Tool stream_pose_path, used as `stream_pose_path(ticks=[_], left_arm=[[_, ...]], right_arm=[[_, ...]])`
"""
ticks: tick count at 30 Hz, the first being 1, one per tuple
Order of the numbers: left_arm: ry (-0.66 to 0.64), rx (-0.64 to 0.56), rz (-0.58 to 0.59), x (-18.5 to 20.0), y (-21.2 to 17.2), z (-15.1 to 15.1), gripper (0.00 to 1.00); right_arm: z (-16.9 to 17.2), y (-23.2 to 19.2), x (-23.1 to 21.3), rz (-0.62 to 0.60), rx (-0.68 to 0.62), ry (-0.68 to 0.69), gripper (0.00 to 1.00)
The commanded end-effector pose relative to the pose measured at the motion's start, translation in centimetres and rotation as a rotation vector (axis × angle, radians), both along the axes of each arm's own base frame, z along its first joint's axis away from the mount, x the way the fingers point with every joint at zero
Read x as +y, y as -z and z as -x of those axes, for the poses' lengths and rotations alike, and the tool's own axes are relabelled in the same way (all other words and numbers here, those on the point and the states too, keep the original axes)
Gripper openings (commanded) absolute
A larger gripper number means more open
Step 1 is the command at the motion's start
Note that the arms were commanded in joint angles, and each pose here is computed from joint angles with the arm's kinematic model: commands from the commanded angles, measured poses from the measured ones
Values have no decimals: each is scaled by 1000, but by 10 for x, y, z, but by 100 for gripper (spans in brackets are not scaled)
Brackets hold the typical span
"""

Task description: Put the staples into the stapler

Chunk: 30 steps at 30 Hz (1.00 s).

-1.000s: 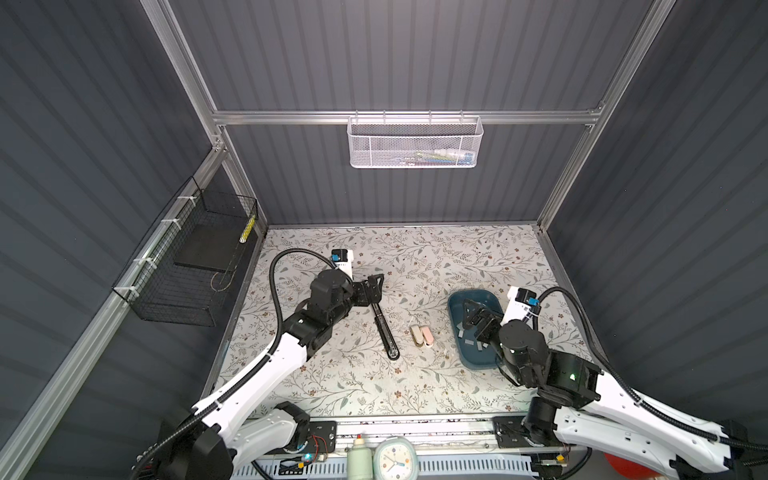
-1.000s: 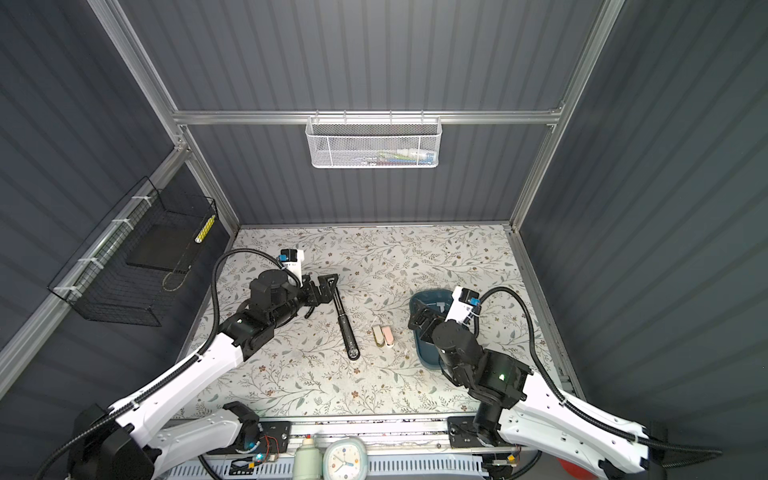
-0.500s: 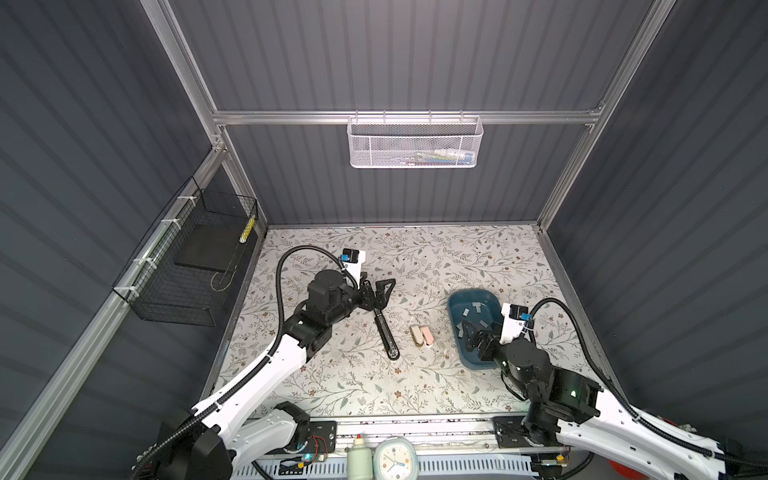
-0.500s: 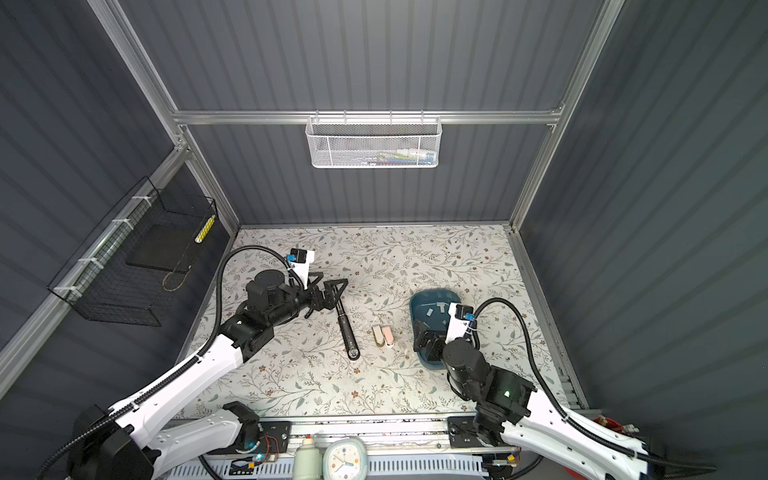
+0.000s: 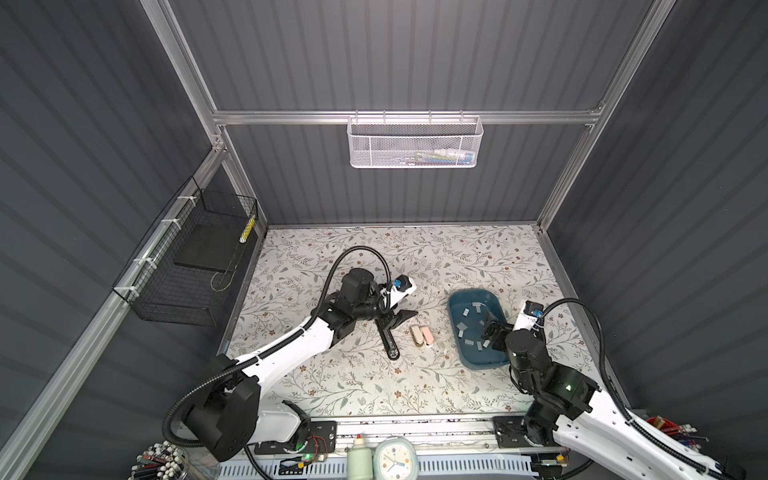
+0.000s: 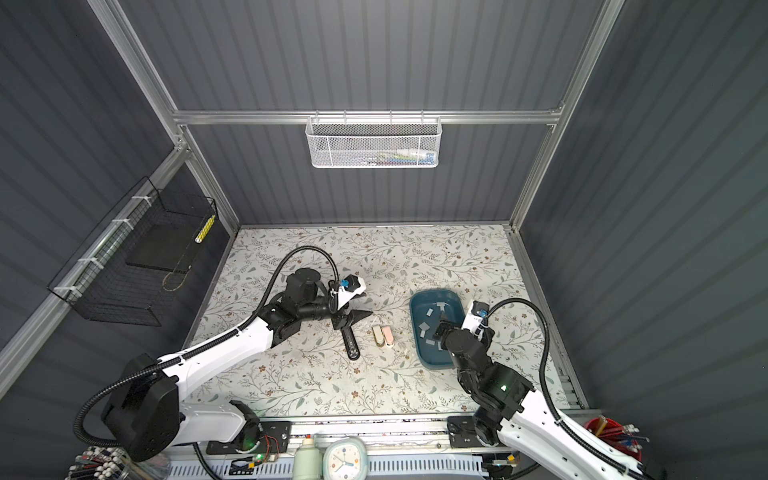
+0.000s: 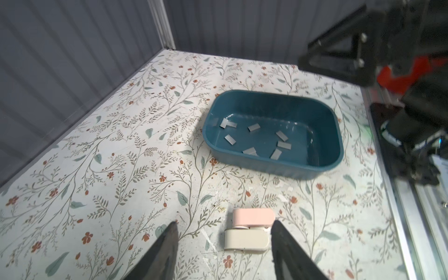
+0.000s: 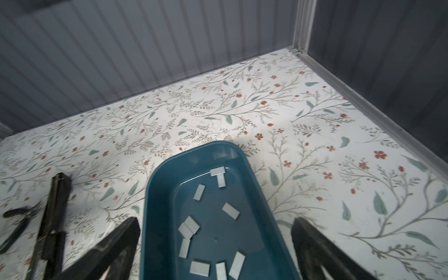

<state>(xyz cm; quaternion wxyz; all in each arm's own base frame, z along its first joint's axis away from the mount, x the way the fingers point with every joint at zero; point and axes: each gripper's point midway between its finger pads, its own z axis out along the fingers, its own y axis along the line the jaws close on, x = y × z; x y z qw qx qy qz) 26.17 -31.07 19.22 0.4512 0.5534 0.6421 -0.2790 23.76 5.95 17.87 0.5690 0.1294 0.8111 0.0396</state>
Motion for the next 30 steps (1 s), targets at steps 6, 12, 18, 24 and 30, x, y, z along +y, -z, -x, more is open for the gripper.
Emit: stream_pose_path(ticks=[6, 12, 18, 24, 30], left_arm=[[433, -191, -227, 1, 52, 42, 53], [548, -267, -252, -2, 67, 54, 45], [644, -259, -342, -16, 90, 56, 44], [670, -274, -394, -25, 95, 49, 43], [679, -240, -469, -26, 107, 40, 47]], right_arm=[[-25, 9, -15, 81, -39, 87, 99], [-33, 20, -20, 96, -31, 119, 99], [-32, 20, -19, 74, -57, 99, 99], [-30, 22, -18, 64, -64, 84, 99], [-33, 23, -15, 67, -55, 69, 99]])
